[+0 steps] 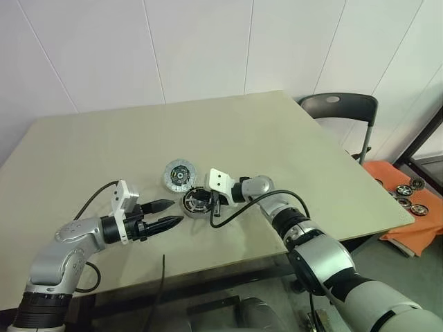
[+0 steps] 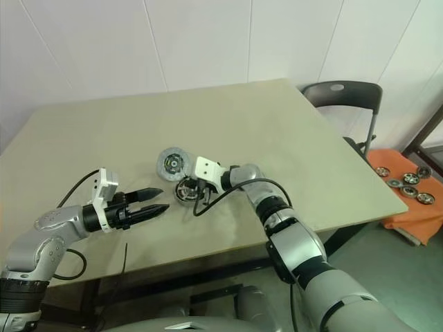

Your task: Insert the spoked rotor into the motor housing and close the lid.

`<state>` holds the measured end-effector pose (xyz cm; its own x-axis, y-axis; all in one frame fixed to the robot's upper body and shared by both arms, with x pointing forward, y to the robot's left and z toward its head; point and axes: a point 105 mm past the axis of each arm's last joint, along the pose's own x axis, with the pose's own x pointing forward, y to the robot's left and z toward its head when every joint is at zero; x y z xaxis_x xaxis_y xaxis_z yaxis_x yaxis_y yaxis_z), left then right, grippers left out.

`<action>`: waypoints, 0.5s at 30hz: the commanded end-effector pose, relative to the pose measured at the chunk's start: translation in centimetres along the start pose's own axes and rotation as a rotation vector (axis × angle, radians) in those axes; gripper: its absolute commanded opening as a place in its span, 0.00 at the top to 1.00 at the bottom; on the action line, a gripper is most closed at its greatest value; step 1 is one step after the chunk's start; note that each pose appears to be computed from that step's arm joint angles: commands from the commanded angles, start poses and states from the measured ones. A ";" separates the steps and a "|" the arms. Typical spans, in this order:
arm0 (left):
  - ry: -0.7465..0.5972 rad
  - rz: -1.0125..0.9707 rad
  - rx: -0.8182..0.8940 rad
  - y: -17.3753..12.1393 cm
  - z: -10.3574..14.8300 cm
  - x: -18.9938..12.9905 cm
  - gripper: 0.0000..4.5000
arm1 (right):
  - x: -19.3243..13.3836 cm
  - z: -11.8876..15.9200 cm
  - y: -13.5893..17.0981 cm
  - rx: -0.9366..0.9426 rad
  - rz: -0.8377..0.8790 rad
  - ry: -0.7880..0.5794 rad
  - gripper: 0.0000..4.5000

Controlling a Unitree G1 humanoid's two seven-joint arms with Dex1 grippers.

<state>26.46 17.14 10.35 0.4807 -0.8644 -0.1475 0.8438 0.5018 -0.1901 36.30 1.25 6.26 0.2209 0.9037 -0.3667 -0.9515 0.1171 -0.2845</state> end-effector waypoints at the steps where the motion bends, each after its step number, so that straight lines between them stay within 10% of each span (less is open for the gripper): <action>1: -0.016 -0.016 0.040 -0.2 1.0 0.0 0.28 | -0.5 2.2 -1.0 0.023 -0.006 -0.102 1.00; 8: -0.016 -0.023 0.037 -0.2 1.0 0.3 0.28 | -1.3 6.0 -1.9 0.066 0.020 -0.272 1.00; 15: -0.022 -0.023 0.039 -0.1 1.1 0.5 0.28 | -0.4 0.4 -0.2 -0.070 -0.003 0.001 1.00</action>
<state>26.53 16.75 10.32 0.4683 -0.8712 -0.1473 0.8504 0.4896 -0.1923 36.13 1.34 7.02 0.2050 0.9162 -0.3442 -0.9479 0.0983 -0.3029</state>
